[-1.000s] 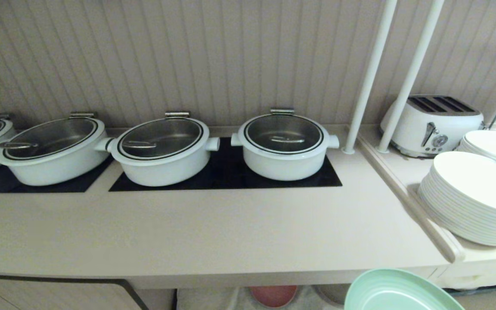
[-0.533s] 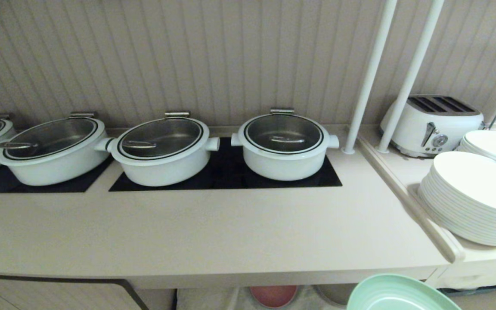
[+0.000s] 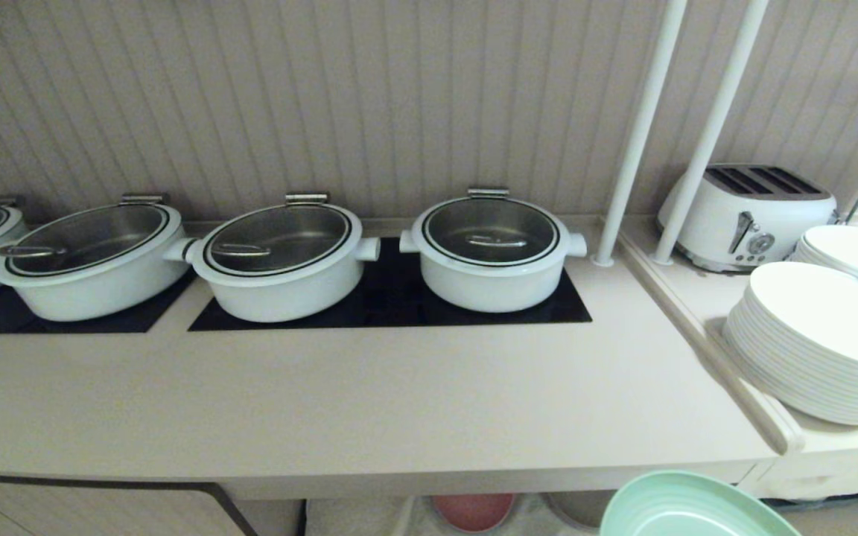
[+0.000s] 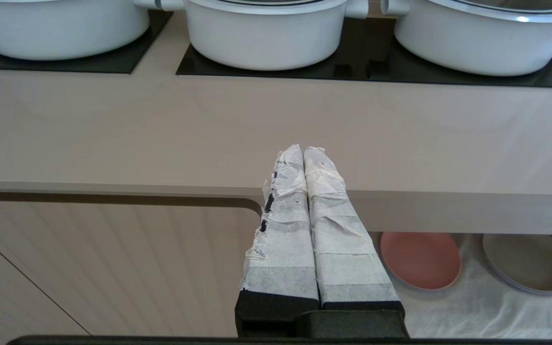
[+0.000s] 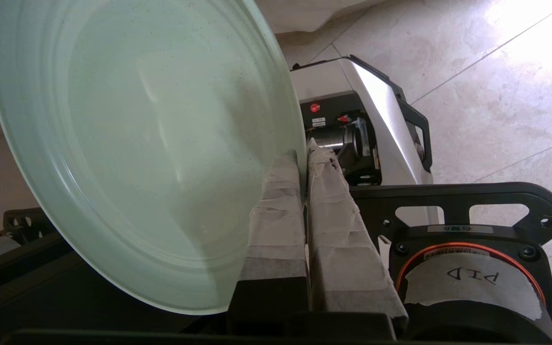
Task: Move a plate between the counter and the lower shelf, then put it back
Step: Put the plate in the cupboard
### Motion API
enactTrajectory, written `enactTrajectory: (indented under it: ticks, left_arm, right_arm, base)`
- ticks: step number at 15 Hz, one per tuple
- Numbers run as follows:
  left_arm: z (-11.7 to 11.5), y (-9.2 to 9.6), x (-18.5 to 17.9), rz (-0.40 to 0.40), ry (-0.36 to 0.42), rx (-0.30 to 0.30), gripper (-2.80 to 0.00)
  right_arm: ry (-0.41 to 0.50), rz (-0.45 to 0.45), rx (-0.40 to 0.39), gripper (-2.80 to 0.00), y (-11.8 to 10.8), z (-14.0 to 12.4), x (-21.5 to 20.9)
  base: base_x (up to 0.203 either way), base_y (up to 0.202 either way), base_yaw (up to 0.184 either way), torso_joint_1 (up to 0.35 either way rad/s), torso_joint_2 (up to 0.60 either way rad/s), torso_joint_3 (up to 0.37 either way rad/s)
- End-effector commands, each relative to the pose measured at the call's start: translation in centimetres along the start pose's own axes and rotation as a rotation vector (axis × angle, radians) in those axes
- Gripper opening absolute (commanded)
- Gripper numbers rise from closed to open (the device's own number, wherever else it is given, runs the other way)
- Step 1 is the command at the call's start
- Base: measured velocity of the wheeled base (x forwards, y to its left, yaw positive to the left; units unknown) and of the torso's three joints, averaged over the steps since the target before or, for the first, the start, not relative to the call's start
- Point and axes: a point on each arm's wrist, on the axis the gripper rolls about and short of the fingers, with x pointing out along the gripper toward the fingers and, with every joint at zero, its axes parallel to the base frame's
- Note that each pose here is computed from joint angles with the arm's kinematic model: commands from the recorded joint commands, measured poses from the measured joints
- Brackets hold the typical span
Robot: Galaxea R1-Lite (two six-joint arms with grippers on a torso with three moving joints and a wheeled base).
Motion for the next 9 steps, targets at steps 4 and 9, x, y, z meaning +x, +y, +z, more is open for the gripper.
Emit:
enactTrajectory:
  ticks: [4,9]
  left_arm:
    - [0.0,0.0,0.0,0.0,-0.001,-0.001,-2.8]
    - [0.0,0.0,0.0,0.0,-0.001,-0.001,-2.8]
  right_arm:
    - [0.015,0.0,-0.009,-2.8,-0.03,0.03,0.13]
    - [0.03,-0.005,-0.006,-2.8,-0.11,-0.21,0.14]
  base:
    - [0.0,0.0,0.0,0.0,0.0,0.0]
    - [0.0,0.0,0.0,0.0,0.0,0.0]
